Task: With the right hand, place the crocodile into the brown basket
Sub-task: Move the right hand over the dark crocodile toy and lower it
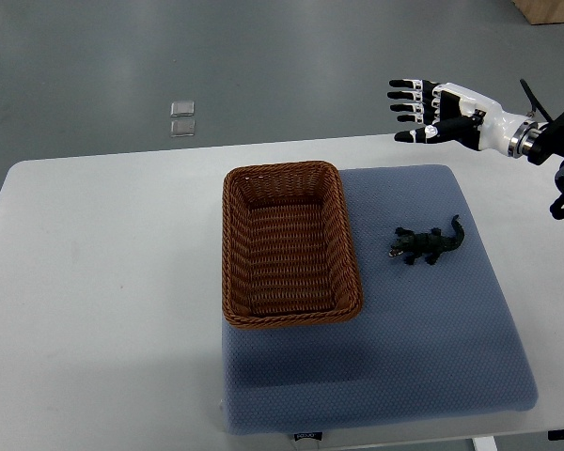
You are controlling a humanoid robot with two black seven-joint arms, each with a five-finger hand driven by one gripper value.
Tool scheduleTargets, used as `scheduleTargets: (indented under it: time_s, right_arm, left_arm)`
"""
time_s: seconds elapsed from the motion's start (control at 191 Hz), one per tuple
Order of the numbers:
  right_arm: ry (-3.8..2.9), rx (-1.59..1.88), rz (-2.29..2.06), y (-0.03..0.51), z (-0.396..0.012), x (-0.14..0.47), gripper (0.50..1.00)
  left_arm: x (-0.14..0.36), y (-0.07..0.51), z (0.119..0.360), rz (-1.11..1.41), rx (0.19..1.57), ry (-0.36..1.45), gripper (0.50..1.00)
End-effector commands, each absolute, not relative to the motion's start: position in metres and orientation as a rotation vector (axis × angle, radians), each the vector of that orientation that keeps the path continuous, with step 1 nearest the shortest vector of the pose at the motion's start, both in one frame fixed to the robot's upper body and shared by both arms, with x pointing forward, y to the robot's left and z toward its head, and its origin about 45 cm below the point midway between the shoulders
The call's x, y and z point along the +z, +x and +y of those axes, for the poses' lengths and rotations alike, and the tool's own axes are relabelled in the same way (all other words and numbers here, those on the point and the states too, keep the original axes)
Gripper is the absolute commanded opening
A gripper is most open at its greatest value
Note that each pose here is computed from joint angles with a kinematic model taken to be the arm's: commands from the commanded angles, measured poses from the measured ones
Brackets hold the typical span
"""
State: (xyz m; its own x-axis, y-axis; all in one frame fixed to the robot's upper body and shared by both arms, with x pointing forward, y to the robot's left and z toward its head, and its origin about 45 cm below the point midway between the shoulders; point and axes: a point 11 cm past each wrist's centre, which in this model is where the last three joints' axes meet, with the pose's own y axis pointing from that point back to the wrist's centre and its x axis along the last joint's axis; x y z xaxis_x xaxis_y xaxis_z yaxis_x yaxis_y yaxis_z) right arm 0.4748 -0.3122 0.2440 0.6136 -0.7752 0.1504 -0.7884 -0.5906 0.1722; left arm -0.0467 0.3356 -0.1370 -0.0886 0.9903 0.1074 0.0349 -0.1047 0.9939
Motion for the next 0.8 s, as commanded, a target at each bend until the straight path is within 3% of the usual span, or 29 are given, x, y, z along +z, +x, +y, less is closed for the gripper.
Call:
scheduleTargets:
  time_s: [0.0, 0.35, 0.794]
  right_arm:
    - [2.629, 0.207, -1.156, 0.470, -0.301, 0.254, 0.932]
    - [2.418, 0.760, -0.643, 0.428, -0.242, 0.249, 0.930]
    - [2.059, 1.014, -0.384, 0.424, -0.287, 0.245, 0.930]
  left_arm:
    - [-0.137, -0.047, 0.336, 1.246, 1.341, 1.266, 1.000]
    - [-0.137, -0.047, 0.336, 1.246, 1.341, 1.266, 1.000]
    - [-0.137, -0.047, 0.336, 1.246, 1.341, 1.266, 1.000]
